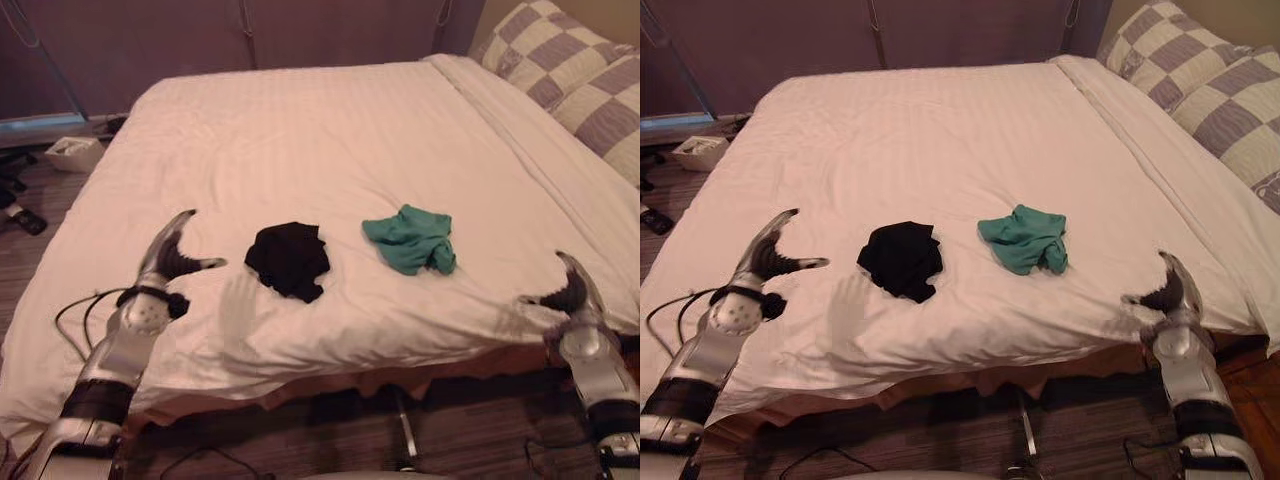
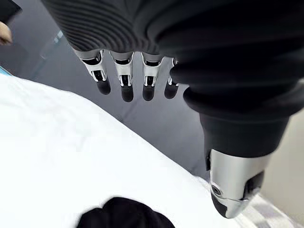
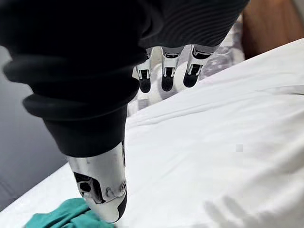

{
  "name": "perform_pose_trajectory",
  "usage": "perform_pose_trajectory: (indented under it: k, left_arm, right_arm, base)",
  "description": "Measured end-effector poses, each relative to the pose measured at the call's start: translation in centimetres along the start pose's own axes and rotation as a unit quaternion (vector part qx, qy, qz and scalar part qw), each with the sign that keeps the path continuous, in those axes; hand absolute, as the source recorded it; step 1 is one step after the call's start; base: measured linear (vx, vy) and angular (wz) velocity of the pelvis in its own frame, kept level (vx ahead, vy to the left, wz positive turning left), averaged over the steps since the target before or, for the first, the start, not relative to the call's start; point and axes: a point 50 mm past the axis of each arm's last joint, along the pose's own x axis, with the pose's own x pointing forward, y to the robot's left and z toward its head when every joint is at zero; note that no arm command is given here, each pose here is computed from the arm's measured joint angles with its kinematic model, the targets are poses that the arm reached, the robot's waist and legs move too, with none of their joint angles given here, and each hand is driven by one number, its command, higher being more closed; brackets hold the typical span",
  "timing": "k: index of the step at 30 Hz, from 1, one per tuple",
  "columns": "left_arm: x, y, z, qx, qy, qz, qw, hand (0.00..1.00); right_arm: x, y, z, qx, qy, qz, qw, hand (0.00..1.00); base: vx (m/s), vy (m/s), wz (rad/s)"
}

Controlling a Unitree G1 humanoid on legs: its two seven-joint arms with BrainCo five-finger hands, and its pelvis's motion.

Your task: Tidy the bed and pick cloth on bed and put in laundry

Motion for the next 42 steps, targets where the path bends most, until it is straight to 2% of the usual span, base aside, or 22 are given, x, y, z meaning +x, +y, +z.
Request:
perform_pose_trajectory:
  k: [2, 5, 9, 12, 13, 18, 21, 25, 28, 30, 32, 33, 35, 37, 38, 42]
  left_arm:
    - [2.1, 0.2, 2.9, 0.013, -0.048, -0.008, 0.999, 0.00]
    - [4.3, 0.3, 5.3, 0.033, -0.068, -0.014, 0.997, 0.00]
    - [6.5, 0.6, 6.3, 0.052, -0.036, -0.011, 0.998, 0.00]
    - [8.4, 2.1, 7.8, 0.070, -0.012, 0.013, 0.997, 0.00]
    - [8.8, 2.9, 8.0, 0.078, -0.002, 0.025, 0.997, 1.00]
    - [10.0, 7.4, 8.4, 0.120, 0.063, 0.106, 0.985, 1.00]
    - [9.9, 9.2, 8.2, 0.126, 0.067, 0.136, 0.980, 1.00]
    - [9.8, 8.3, 8.2, 0.109, 0.039, 0.142, 0.983, 1.00]
    - [9.5, 6.1, 9.8, 0.028, -0.033, 0.135, 0.990, 1.00]
    - [8.9, 4.0, 11.4, -0.047, -0.085, 0.110, 0.989, 1.00]
    - [6.9, 0.5, 12.8, -0.161, -0.136, 0.056, 0.976, 1.00]
    - [6.4, -0.1, 12.8, -0.187, -0.142, 0.043, 0.971, 1.00]
    - [3.7, -2.2, 11.7, -0.285, -0.147, -0.007, 0.947, 1.00]
    - [2.0, -2.7, 10.3, -0.338, -0.140, -0.027, 0.930, 1.00]
    - [0.5, -3.3, 8.9, -0.394, -0.130, -0.050, 0.909, 1.00]
    - [-3.4, -5.2, 6.9, -0.480, -0.123, -0.134, 0.858, 1.00]
  right_arm:
    - [1.8, -0.5, 3.8, 0.015, -0.048, -0.010, 0.999, 0.00]
    - [2.9, -1.9, 8.3, 0.047, -0.113, -0.032, 0.992, 0.00]
    - [3.4, -2.9, 12.0, 0.071, -0.163, -0.044, 0.983, 0.00]
    - [3.2, -4.5, 15.6, 0.096, -0.220, -0.062, 0.969, 0.00]
    - [3.0, -5.1, 16.9, 0.103, -0.242, -0.065, 0.963, 0.00]
    - [-0.3, -6.5, 22.6, 0.115, -0.367, -0.060, 0.921, 0.00]
    - [-1.8, -6.7, 24.2, 0.115, -0.411, -0.044, 0.903, 0.00]
    - [-2.3, -5.5, 25.5, 0.112, -0.424, -0.010, 0.898, 0.00]
    - [-2.4, -4.1, 27.2, 0.112, -0.428, 0.017, 0.896, 0.00]
    - [-1.2, -3.8, 27.1, 0.100, -0.398, 0.025, 0.911, 0.00]
    - [1.0, -3.9, 26.2, 0.089, -0.340, 0.020, 0.936, 0.00]
    - [1.5, -4.0, 26.0, 0.088, -0.329, 0.017, 0.940, 0.00]
    - [2.8, -5.0, 24.5, 0.088, -0.285, -0.008, 0.954, 0.00]
    - [3.7, -6.1, 23.5, 0.084, -0.258, -0.034, 0.962, 0.00]
    - [4.8, -7.9, 22.5, 0.076, -0.224, -0.058, 0.970, 0.00]
    - [6.8, -12.1, 19.1, 0.051, -0.127, -0.126, 0.982, 0.00]
  base:
    - [-0.09, 0.006, -0.22]
    - [-0.11, 0.008, -0.23]
    - [-0.08, 0.037, -0.27]
    - [-0.10, 0.018, -0.15]
    - [-0.09, 0.009, -0.16]
    - [-0.10, -0.050, -0.14]
    - [-0.10, -0.101, -0.12]
    - [-0.06, -0.067, 0.01]
    - [0.01, 0.011, 0.35]
    - [0.02, 0.032, 0.64]
    - [0.04, 0.062, 0.85]
    - [0.05, 0.057, 0.85]
    - [0.06, 0.037, 0.84]
    - [0.08, 0.009, 0.73]
    - [0.07, -0.011, 0.67]
    - [0.05, -0.008, 0.55]
